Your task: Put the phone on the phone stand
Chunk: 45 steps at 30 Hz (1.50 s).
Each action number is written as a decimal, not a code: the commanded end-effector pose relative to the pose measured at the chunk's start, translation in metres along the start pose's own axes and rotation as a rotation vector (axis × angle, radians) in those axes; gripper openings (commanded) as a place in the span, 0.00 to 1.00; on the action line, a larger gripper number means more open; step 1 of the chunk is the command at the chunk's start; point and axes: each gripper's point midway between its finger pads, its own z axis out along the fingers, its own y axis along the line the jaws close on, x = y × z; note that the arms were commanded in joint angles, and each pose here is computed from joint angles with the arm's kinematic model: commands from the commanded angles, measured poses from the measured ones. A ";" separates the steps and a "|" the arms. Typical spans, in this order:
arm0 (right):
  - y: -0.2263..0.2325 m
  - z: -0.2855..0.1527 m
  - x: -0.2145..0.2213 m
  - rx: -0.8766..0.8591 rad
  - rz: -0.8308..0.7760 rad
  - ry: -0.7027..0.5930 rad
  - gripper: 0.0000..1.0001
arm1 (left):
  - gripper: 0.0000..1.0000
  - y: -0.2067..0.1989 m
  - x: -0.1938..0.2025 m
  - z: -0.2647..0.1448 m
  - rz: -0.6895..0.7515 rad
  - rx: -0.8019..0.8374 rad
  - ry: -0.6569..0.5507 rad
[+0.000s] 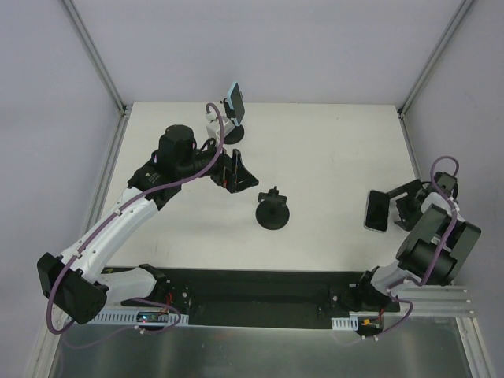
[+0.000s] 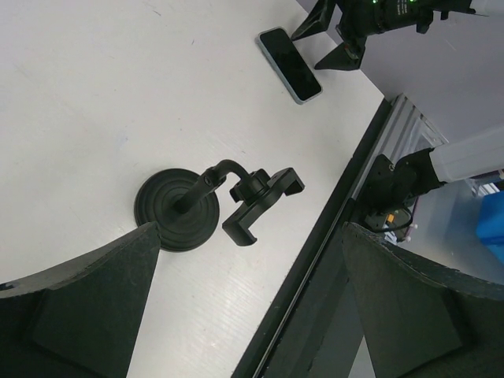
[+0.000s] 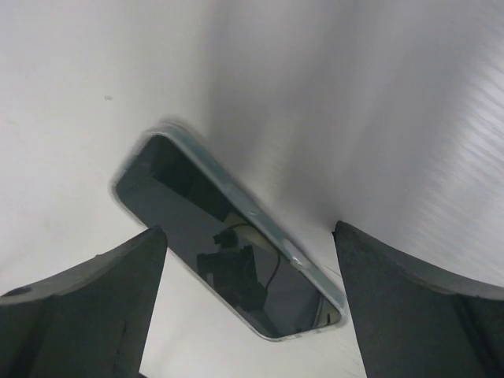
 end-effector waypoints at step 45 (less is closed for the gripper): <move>0.049 0.000 0.103 0.207 -0.794 0.379 0.26 | 0.98 -0.006 0.005 0.009 -0.004 0.067 0.039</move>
